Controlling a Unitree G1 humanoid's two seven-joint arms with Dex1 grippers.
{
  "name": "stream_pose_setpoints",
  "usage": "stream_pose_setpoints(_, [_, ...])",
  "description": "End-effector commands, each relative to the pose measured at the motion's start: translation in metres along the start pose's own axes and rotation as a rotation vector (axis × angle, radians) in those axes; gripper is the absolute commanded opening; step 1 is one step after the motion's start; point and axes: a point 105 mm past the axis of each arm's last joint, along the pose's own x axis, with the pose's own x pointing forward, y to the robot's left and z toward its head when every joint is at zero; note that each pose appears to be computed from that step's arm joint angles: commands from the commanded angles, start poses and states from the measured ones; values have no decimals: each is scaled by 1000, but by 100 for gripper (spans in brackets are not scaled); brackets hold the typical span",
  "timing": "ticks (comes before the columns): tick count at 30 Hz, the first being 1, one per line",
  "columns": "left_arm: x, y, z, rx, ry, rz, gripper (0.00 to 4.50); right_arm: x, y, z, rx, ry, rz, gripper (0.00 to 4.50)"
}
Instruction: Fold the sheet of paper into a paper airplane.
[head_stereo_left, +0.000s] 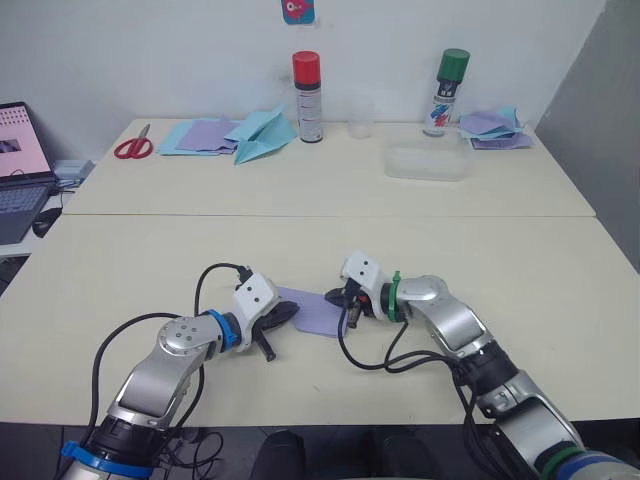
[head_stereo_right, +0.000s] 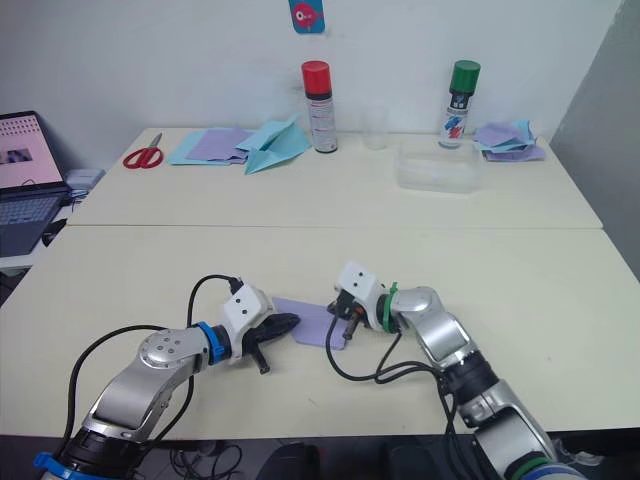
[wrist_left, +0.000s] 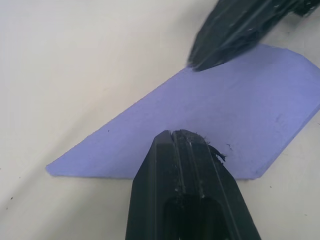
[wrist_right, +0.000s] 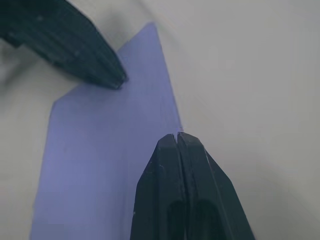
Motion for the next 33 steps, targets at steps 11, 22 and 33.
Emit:
stream_pose_setpoints(11, [0,-4,-36,-33,129,-15,0,-56,-15,-50,117,142,-73,3])
stream_pose_setpoints(22, [2,-1,-31,-13,100,-14,0,-37,-34,27,32,-87,-57,3])
stream_pose_setpoints(33, [-1,-1,-24,-46,60,-5,0,-40,6,36,-72,-238,156,41])
